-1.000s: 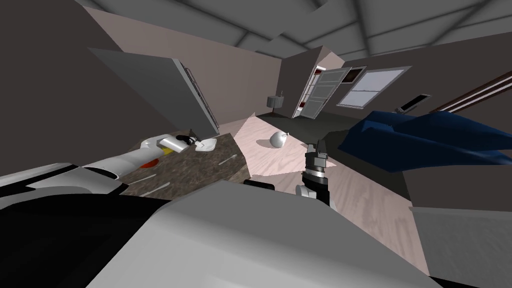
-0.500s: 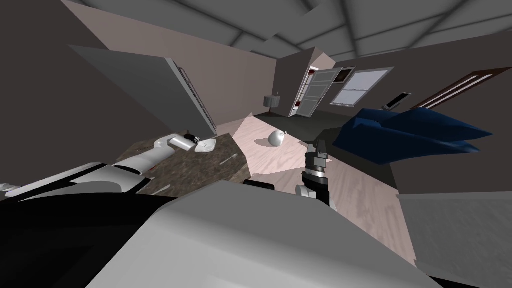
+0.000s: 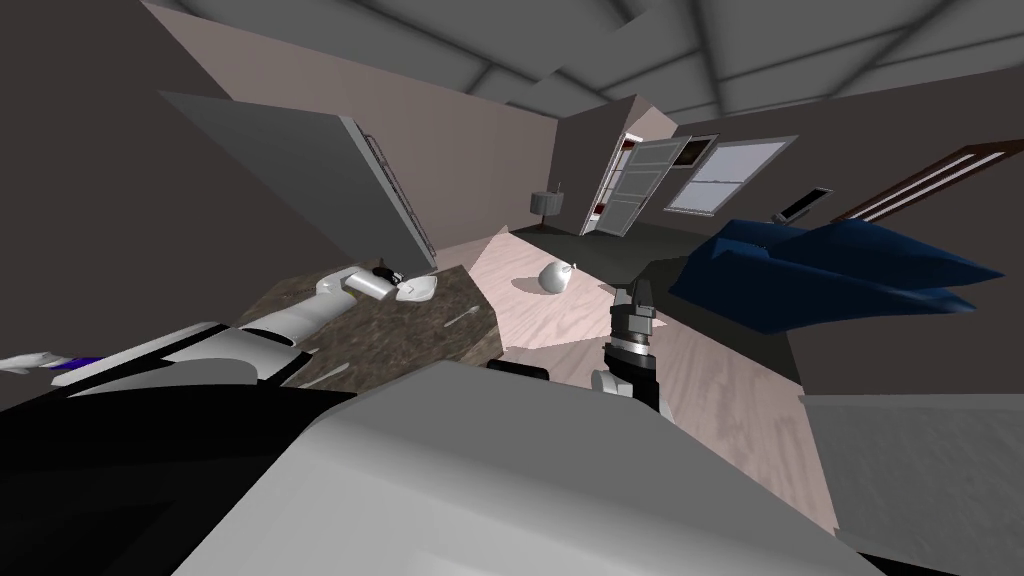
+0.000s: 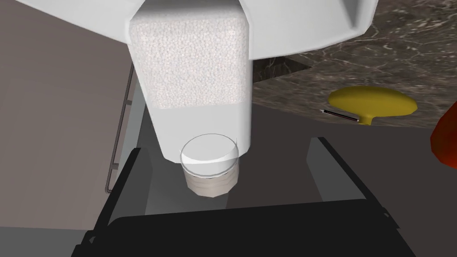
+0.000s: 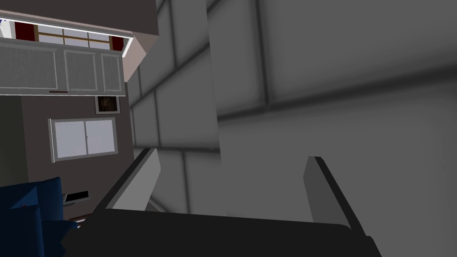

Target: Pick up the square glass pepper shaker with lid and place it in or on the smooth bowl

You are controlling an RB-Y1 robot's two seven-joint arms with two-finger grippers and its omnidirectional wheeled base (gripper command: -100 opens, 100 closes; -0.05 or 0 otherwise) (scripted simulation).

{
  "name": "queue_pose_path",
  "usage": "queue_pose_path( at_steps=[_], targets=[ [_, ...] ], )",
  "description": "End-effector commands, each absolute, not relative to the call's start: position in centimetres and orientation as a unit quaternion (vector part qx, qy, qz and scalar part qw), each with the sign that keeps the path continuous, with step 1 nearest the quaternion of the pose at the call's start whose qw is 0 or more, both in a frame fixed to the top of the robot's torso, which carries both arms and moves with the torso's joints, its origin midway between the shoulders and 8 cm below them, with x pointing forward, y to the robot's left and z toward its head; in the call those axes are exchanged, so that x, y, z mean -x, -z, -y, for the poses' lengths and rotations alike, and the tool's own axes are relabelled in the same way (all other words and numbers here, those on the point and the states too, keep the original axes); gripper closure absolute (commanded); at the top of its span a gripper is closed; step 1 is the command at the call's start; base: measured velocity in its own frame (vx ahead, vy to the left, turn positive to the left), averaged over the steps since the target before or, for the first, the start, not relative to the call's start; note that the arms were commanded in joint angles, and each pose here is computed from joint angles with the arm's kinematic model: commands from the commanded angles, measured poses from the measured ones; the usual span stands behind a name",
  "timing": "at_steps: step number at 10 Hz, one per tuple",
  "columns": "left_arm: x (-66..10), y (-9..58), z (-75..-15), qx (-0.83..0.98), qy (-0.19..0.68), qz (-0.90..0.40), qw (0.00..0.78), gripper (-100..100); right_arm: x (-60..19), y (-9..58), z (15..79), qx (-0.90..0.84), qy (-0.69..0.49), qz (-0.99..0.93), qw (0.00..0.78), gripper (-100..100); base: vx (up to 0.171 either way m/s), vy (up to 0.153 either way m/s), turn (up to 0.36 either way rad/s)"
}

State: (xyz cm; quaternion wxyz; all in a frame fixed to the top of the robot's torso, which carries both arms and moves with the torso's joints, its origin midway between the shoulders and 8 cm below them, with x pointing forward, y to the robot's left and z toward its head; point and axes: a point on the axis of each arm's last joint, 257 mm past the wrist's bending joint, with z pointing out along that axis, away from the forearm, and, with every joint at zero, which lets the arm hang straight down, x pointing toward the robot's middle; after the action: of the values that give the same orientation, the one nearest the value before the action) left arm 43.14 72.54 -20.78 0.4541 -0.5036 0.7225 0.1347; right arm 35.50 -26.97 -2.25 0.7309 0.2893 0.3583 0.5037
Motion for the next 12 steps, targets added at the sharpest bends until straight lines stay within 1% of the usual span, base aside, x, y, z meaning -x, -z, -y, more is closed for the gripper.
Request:
queue_pose_path(
  at_steps=[1,7,12],
  targets=[
    [-43.1,20.8,-72.5,0.504,-0.135,-0.722,0.454,-100,-35.5,2.2,27.0,-0.289,-0.504,-0.358,0.731,0,0.0,0.0,0.0],
    [-42.5,19.9,-74.2,0.492,-0.124,-0.739,0.443,-100,-35.5,2.3,27.0,-0.289,-0.504,-0.358,0.731,0,0.049,-0.055,0.088],
    [-42.2,18.9,-75.3,0.486,-0.116,-0.744,0.443,-100,-35.5,2.2,27.0,-0.289,-0.504,-0.358,0.731,0,0.03,-0.034,0.055]
  ],
)
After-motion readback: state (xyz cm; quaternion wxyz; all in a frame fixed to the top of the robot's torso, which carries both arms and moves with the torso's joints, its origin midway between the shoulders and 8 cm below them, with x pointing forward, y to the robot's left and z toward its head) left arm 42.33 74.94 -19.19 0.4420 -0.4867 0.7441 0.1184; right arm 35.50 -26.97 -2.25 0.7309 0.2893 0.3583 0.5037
